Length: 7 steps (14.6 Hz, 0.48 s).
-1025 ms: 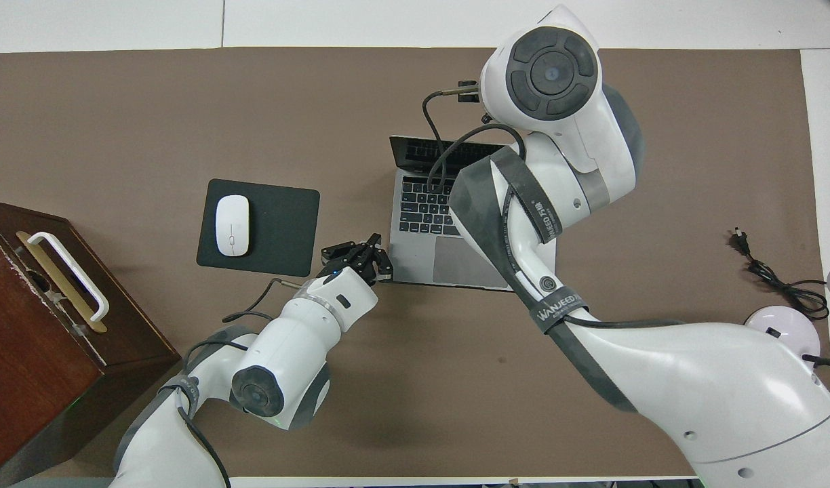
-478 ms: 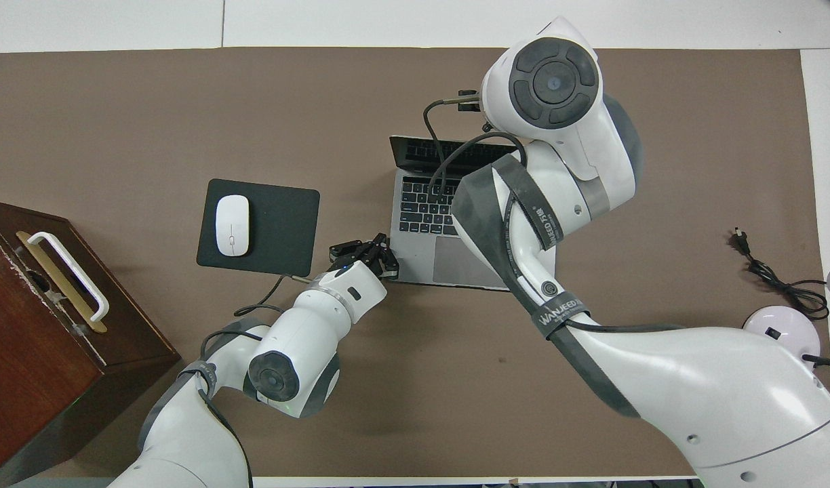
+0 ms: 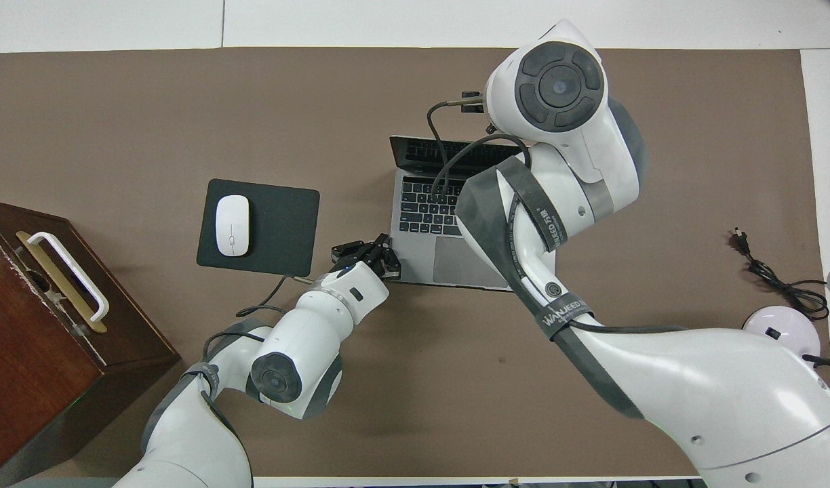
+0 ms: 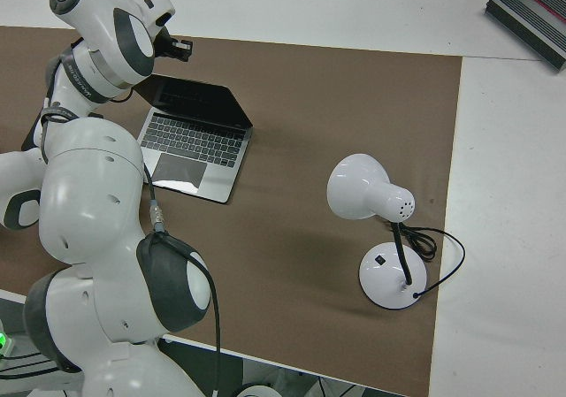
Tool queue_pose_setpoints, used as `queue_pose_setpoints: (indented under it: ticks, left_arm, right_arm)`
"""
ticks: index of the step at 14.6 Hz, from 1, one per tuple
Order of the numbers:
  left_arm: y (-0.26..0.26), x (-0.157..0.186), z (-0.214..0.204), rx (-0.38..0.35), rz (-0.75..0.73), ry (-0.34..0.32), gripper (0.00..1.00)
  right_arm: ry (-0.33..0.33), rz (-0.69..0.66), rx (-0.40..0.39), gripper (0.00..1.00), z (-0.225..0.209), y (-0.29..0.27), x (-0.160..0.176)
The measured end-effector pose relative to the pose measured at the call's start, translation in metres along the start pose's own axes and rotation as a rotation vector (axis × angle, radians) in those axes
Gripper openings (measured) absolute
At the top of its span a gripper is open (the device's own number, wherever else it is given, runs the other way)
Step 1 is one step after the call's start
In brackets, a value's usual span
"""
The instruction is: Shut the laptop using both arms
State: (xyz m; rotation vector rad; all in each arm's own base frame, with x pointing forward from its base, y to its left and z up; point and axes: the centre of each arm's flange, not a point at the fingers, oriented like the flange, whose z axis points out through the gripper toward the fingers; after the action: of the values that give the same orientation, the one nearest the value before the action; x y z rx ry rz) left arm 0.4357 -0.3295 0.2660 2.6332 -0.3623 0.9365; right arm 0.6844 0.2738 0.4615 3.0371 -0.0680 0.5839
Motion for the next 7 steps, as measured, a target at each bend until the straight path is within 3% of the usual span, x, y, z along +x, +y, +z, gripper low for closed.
queue_pose_setpoints:
  ticks: [7]
  left_arm:
    - [0.021, -0.009, -0.001, -0.021, 0.005, -0.007, 0.01]
  right_arm:
    - [-0.011, -0.001, -0.004, 0.01, 0.003, 0.001, -0.004]
